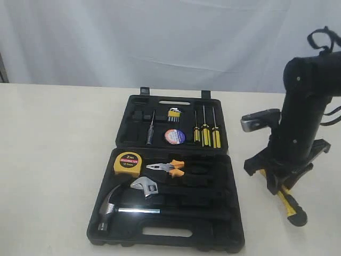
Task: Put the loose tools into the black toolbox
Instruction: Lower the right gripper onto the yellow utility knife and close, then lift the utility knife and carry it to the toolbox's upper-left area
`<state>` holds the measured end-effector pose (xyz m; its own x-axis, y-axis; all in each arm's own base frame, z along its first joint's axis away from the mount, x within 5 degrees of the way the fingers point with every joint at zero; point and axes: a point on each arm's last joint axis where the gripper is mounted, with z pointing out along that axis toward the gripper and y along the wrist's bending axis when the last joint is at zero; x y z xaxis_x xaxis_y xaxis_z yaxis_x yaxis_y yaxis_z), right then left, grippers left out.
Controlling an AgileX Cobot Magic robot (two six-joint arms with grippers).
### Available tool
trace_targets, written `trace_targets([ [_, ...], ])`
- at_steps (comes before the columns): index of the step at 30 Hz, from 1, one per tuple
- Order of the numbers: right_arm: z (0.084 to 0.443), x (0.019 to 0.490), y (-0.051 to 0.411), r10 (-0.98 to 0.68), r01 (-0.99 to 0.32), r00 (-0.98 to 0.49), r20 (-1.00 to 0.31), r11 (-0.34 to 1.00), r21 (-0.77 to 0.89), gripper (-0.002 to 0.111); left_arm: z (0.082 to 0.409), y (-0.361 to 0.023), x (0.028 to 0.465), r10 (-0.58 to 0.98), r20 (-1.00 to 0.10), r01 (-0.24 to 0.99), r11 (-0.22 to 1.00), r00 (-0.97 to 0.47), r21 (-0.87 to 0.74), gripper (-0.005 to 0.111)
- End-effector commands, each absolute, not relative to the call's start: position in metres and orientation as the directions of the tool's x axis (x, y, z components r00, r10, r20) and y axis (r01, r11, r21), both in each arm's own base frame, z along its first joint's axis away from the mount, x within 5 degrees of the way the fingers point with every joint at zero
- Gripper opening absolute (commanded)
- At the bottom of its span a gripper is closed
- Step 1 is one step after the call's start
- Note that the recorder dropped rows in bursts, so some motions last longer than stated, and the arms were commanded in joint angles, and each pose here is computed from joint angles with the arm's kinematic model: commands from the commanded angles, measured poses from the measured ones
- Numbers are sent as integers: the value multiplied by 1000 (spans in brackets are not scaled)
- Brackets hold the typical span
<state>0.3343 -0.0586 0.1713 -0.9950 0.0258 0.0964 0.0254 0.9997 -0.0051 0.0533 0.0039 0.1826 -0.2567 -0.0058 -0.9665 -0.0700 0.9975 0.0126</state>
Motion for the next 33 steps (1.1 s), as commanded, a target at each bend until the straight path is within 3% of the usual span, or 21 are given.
trace_targets([
  [1, 218, 315, -56, 76, 75, -995, 57, 997, -20, -1, 182, 4, 53, -10, -968, -67, 998, -252, 7, 0],
  [7, 252, 306, -45, 137, 138, -990, -28, 990, -36, -1, 182, 4, 53, -10, -968, -67, 998, -252, 7, 0],
  [18, 320, 360, -7, 178, 172, -939, -295, 984, 48, -1, 182, 4, 53, -10, -968, -67, 998, -252, 7, 0],
  [27, 317, 436, 68, 161, 112, -912, -379, 983, 147, -1, 182, 4, 53, -10, -968, -67, 998, -252, 7, 0],
  [33, 295, 474, 121, 151, 75, -900, -410, 977, 198, -1, 182, 4, 53, -10, -968, -67, 998, -252, 7, 0],
])
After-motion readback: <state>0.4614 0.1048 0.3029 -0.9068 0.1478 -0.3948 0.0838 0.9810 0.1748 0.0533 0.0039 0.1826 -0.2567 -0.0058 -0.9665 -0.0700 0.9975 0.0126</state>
